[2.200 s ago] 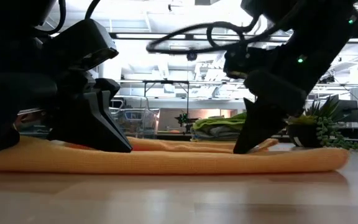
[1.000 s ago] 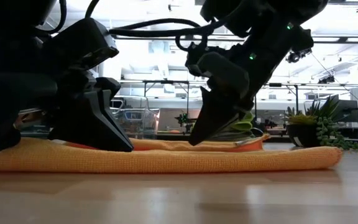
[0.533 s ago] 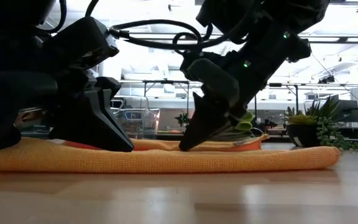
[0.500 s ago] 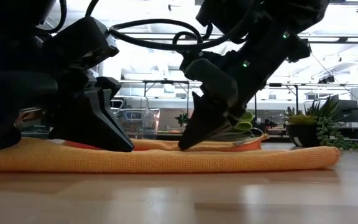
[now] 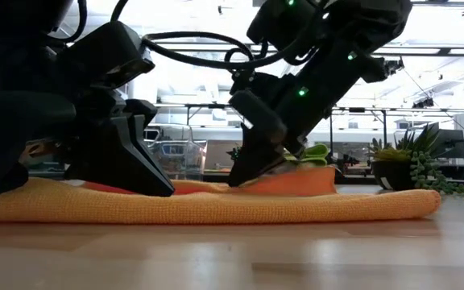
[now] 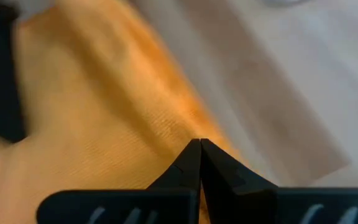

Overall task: Fold microfiber towels
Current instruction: Fold the orange microfiber cloth

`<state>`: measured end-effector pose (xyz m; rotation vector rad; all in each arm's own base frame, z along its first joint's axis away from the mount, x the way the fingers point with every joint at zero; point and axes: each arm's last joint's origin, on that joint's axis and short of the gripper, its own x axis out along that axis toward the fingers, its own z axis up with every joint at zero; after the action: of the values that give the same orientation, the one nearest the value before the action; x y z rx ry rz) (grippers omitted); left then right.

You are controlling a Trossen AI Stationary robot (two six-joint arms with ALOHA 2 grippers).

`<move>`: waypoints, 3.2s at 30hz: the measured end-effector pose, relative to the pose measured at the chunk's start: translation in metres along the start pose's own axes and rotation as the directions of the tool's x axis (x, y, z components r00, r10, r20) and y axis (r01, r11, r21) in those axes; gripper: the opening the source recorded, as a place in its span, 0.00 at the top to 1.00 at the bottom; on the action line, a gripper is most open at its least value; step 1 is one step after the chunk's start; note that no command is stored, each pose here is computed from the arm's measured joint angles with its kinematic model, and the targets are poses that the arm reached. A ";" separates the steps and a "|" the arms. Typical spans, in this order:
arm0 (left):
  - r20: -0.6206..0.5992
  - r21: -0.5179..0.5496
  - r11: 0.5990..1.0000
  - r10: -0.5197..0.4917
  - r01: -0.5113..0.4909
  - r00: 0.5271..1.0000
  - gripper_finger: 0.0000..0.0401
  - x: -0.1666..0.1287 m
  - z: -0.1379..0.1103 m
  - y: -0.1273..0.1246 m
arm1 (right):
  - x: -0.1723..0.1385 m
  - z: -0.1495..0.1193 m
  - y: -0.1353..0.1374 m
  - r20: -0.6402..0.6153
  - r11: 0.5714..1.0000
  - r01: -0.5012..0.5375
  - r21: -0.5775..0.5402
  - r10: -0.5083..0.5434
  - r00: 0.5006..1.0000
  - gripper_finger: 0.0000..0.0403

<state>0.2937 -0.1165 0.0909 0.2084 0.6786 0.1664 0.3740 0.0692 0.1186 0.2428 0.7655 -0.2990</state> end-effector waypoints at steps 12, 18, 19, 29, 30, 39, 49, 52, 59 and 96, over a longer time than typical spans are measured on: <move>0.011 0.003 1.000 -0.002 0.002 1.000 1.00 0.000 0.001 0.000 | -0.012 0.018 0.014 0.195 0.977 0.000 -0.215 0.043 0.980 1.00; 0.012 0.017 1.000 -0.002 0.002 1.000 1.00 0.000 0.001 0.000 | -0.018 0.009 0.034 0.144 0.940 -0.155 -0.305 0.206 0.968 1.00; 0.012 0.017 1.000 -0.002 0.002 1.000 1.00 0.000 0.001 0.000 | -0.019 0.008 0.036 0.141 0.937 -0.158 -0.311 0.210 0.968 1.00; 0.010 0.017 1.000 -0.009 0.009 1.000 1.00 0.000 0.001 0.000 | -0.088 0.000 0.036 -0.006 0.960 -0.026 -0.279 0.025 1.000 1.00; 0.010 0.017 1.000 -0.009 0.009 1.000 1.00 0.000 0.001 0.000 | -0.098 -0.001 0.036 -0.012 0.967 0.004 -0.254 -0.007 1.000 1.00; 0.012 0.004 1.000 -0.010 0.010 1.000 1.00 0.000 0.002 0.000 | -0.157 -0.026 0.023 -0.293 0.979 0.126 0.159 -0.075 0.953 0.91; 0.014 0.017 1.000 -0.002 0.002 1.000 1.00 0.002 0.003 0.003 | -0.131 -0.015 0.003 -0.424 0.891 0.202 0.407 -0.012 0.905 0.44; 0.013 0.013 1.000 0.000 0.000 1.000 1.00 0.002 0.003 0.003 | -0.115 -0.012 -0.004 -0.444 0.862 0.235 0.449 -0.013 0.896 0.35; 0.013 0.017 1.000 -0.007 0.007 1.000 1.00 0.001 0.002 0.002 | -0.082 -0.017 -0.009 -0.502 0.844 0.264 0.467 0.008 0.865 0.34; 0.360 -0.101 0.994 0.081 -0.048 0.929 1.00 -0.156 0.069 0.019 | -0.058 -0.044 -0.001 -0.564 0.888 0.327 0.322 -0.097 0.820 0.99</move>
<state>0.2169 -0.1422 0.2418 0.1685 0.2933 0.2150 0.3057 0.0927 0.1290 0.6585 1.2939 -0.6287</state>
